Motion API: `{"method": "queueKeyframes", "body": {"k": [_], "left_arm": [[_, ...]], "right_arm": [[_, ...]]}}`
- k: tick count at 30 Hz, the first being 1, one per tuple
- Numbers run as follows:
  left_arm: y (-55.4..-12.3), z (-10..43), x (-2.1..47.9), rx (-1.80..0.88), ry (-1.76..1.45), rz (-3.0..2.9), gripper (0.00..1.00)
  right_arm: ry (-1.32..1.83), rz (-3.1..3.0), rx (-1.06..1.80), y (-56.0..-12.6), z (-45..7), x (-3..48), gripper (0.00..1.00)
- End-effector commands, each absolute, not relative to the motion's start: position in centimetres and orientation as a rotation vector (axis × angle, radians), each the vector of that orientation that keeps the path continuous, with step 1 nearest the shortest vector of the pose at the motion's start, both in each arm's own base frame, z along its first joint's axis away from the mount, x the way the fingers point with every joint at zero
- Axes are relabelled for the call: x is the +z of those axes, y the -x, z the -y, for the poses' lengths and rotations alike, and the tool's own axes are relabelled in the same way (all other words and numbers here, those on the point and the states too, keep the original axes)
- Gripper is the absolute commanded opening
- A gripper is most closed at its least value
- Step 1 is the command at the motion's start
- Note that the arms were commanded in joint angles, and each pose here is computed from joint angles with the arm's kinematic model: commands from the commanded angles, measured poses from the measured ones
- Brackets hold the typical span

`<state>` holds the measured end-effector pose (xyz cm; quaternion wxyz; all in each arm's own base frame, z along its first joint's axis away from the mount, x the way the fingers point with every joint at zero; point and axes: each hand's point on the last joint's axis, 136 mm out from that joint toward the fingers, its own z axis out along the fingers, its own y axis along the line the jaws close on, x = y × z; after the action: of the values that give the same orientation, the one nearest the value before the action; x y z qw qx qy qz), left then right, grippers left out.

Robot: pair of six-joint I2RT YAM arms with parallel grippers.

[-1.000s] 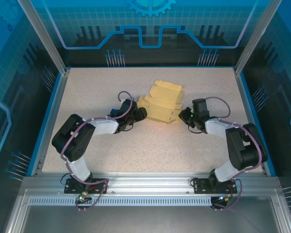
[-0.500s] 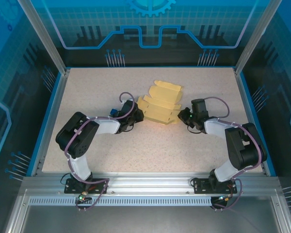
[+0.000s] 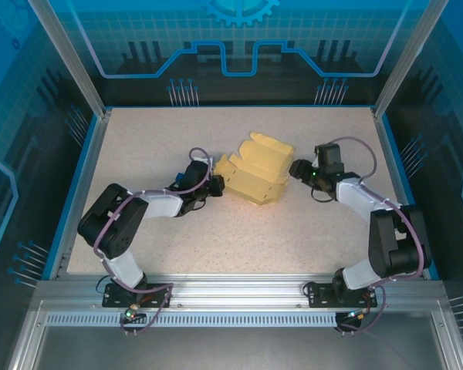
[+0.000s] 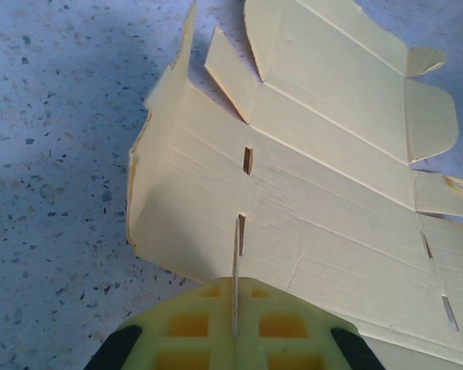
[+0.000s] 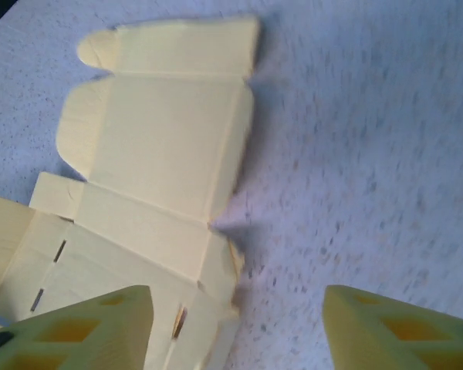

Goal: Fold the paper box

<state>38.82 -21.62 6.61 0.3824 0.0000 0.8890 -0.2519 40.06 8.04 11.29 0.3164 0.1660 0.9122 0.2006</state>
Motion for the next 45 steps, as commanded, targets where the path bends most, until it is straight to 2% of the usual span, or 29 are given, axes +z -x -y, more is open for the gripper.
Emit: {"method": "queueKeyframes", "body": {"k": [1, 7, 14, 19, 32, 40, 43, 45], "left_arm": [[-38.0, 22.2, 8.6, -0.678, -0.161, -2.195, 0.0], [-37.3, 21.7, 8.5, -0.658, -0.181, -2.191, 0.0], [-36.9, 21.5, 8.7, -0.654, -0.181, -2.19, 0.0], [-36.9, 21.4, 8.8, -0.653, -0.175, -2.183, 0.0], [-36.9, 21.5, 8.6, -0.669, -0.161, -2.184, 0.0], [-36.8, 21.6, 7.9, -0.686, -0.138, -2.202, 0.01], [-36.8, 21.6, 7.5, -0.697, -0.109, -2.212, 0.09], [-36.8, 21.5, 7.1, -0.697, -0.094, -2.22, 0.2]], "right_arm": [[-0.289, -2.515, 0.472, -40.4, -7.7, 10.7, 0.64], [-0.312, -2.596, 0.455, -43.1, -7.5, 8.0, 0.66], [-0.326, -2.665, 0.363, -44.3, -6.3, 5.1, 0.63], [-0.342, -2.691, 0.446, -45.0, -6.8, 3.4, 0.58], [-0.345, -2.68, 0.505, -47.2, -7.5, 2.3, 0.25], [-0.281, -2.57, 0.54, -48.8, -7.9, 4.8, 0.08], [-0.203, -2.491, 0.559, -49.0, -8.2, 7.3, 0.04], [-0.13, -2.43, 0.589, -48.9, -8.8, 9.3, 0.03]]}}
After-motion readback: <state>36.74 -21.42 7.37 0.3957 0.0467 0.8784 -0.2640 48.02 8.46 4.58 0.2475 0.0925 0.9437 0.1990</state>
